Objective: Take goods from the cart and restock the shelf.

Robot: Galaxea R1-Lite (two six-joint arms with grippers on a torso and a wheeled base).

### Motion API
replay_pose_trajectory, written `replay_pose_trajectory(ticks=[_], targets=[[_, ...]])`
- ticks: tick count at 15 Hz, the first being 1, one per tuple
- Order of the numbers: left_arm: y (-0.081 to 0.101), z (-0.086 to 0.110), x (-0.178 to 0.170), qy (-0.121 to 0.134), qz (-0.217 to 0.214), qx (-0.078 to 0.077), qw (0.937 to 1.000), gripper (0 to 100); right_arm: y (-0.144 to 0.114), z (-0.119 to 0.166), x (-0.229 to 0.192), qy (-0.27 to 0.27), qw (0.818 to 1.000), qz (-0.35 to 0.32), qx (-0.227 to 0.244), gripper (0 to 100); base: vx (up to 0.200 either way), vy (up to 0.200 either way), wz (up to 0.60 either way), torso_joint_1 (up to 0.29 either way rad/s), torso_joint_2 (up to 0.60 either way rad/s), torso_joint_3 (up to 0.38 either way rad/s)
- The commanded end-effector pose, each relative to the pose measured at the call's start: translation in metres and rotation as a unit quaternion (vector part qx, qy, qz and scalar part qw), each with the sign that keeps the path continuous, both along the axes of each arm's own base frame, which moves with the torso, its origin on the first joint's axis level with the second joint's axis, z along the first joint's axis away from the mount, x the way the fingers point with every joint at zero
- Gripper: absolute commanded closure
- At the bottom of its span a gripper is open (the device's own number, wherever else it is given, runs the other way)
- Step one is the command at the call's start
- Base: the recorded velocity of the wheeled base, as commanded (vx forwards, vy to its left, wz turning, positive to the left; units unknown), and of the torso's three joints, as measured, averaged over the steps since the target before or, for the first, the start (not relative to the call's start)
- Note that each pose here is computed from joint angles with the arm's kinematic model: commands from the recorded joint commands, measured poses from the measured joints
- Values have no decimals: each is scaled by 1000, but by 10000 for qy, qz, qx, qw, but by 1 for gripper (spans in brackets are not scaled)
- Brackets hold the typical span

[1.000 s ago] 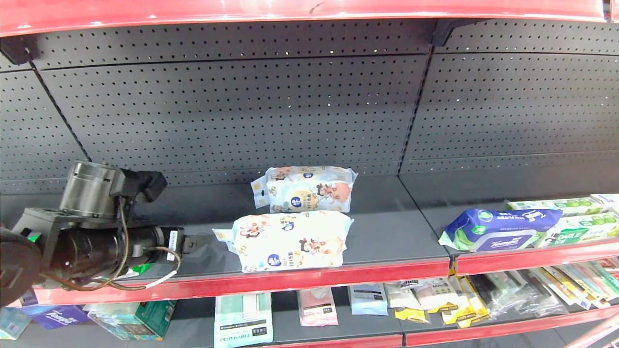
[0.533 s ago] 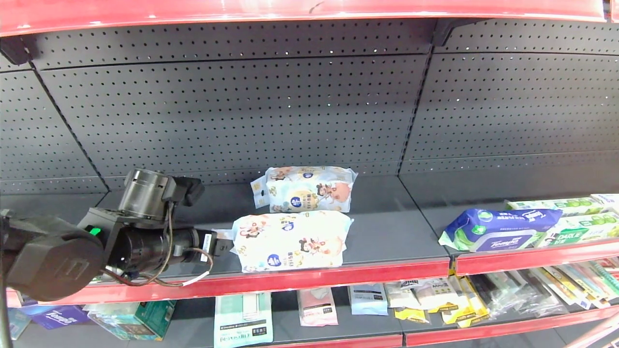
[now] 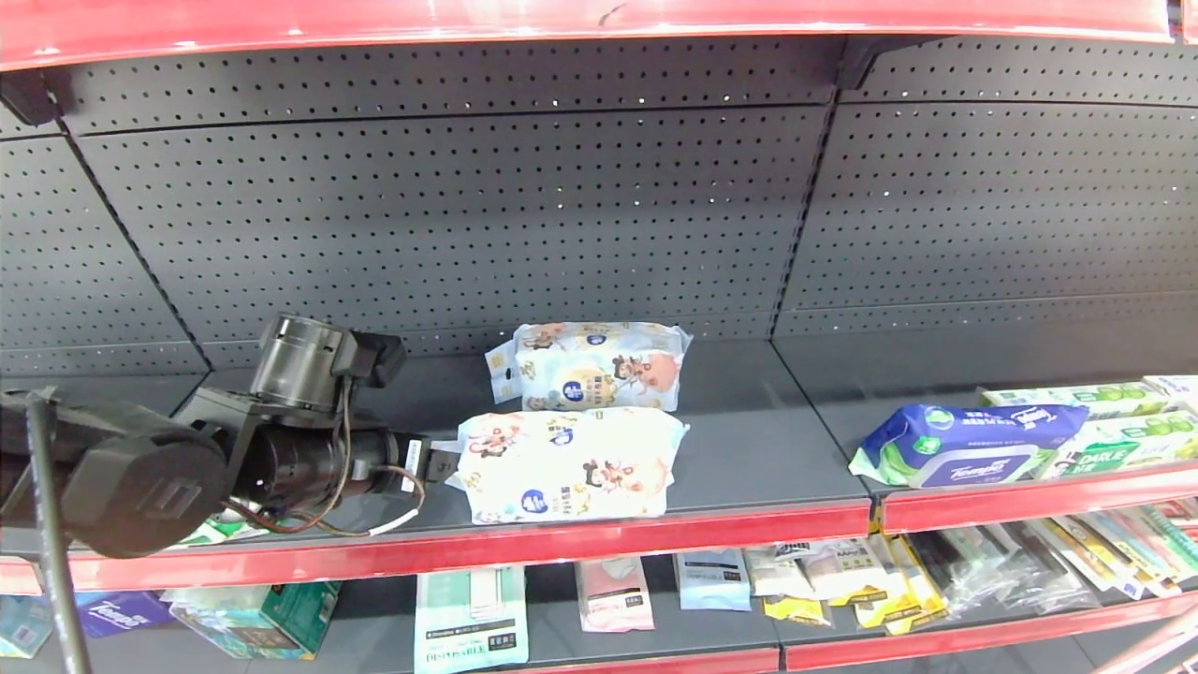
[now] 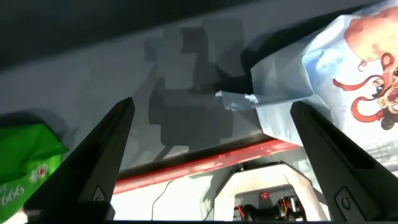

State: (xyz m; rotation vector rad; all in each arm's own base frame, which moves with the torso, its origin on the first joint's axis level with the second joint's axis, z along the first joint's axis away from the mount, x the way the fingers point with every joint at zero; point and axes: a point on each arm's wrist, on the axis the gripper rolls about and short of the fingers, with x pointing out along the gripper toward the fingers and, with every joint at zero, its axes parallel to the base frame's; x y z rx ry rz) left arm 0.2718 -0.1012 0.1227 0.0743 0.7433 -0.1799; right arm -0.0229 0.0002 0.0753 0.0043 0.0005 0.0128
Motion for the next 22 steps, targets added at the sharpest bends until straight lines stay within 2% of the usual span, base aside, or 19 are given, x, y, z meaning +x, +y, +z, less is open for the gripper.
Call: replay_pose_trajectory(ticks=[1, 4, 7, 10, 17, 20, 22], targets=[[-4, 1, 5, -33, -37, -13, 10000, 0, 0, 0, 0, 5, 10000, 5, -6, 0, 0, 0, 0, 0, 0, 0], [-14, 3, 4, -63, -185, -20, 9998, 0, 0, 0, 0, 5, 10000, 5, -6, 0, 0, 0, 0, 0, 0, 0], [-14, 3, 4, -42, -192, -11, 9998, 0, 0, 0, 0, 5, 10000, 13, -6, 0, 0, 0, 0, 0, 0, 0], [-13, 1, 2, 88, -198, 36, 9998, 0, 0, 0, 0, 6, 10000, 5, 2, 0, 0, 0, 0, 0, 0, 0], [-15, 3, 2, 62, -219, 19, 9997, 0, 0, 0, 0, 6, 10000, 5, 2, 0, 0, 0, 0, 0, 0, 0], [-10, 18, -12, 119, -242, 43, 9996, 0, 0, 0, 0, 6, 10000, 13, 2, 0, 0, 0, 0, 0, 0, 0], [-2, 32, -26, 0, -197, 5, 9998, 0, 0, 0, 0, 5, 10000, 5, -6, 0, 0, 0, 0, 0, 0, 0]])
